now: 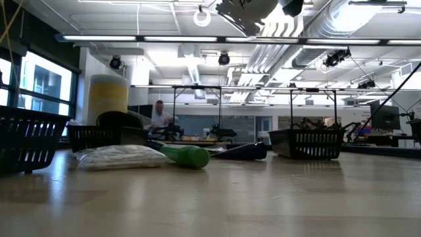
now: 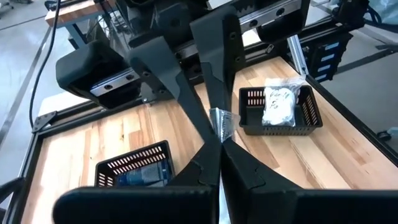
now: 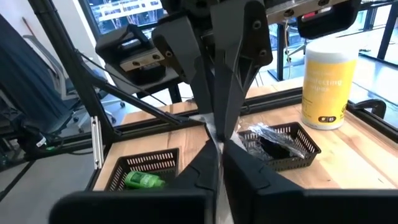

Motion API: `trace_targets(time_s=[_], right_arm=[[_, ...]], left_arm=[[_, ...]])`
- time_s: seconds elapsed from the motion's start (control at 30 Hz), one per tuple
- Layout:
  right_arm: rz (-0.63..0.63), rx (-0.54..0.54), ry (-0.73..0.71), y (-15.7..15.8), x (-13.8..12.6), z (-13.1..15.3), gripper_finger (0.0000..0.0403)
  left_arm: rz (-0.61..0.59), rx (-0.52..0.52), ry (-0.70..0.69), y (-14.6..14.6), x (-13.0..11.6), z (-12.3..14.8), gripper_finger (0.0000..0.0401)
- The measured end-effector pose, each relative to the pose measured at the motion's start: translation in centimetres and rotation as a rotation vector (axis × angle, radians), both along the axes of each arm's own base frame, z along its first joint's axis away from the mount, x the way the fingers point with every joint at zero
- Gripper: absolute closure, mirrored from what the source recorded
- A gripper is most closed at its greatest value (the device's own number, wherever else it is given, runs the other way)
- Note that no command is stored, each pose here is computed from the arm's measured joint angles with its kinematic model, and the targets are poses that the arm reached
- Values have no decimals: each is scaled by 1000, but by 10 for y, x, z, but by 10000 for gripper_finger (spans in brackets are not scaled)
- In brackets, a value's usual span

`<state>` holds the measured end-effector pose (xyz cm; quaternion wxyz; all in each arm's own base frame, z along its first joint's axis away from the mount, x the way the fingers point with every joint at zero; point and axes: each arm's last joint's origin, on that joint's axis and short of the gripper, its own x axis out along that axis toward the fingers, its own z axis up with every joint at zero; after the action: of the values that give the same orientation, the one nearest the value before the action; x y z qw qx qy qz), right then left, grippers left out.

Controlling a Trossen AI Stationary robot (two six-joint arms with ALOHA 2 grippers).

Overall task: Pick & Place Travel size toiletries
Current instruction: Put the white cotton pack into the bottom right black basket

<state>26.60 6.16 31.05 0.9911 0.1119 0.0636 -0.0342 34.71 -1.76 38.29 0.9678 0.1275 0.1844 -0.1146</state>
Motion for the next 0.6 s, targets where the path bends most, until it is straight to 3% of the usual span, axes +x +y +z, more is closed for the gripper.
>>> trace_targets(time_s=[0.6], right_arm=[[-1,6,-6,0,0,1,401]], left_arm=[[0,0,-7,0,0,1,388]])
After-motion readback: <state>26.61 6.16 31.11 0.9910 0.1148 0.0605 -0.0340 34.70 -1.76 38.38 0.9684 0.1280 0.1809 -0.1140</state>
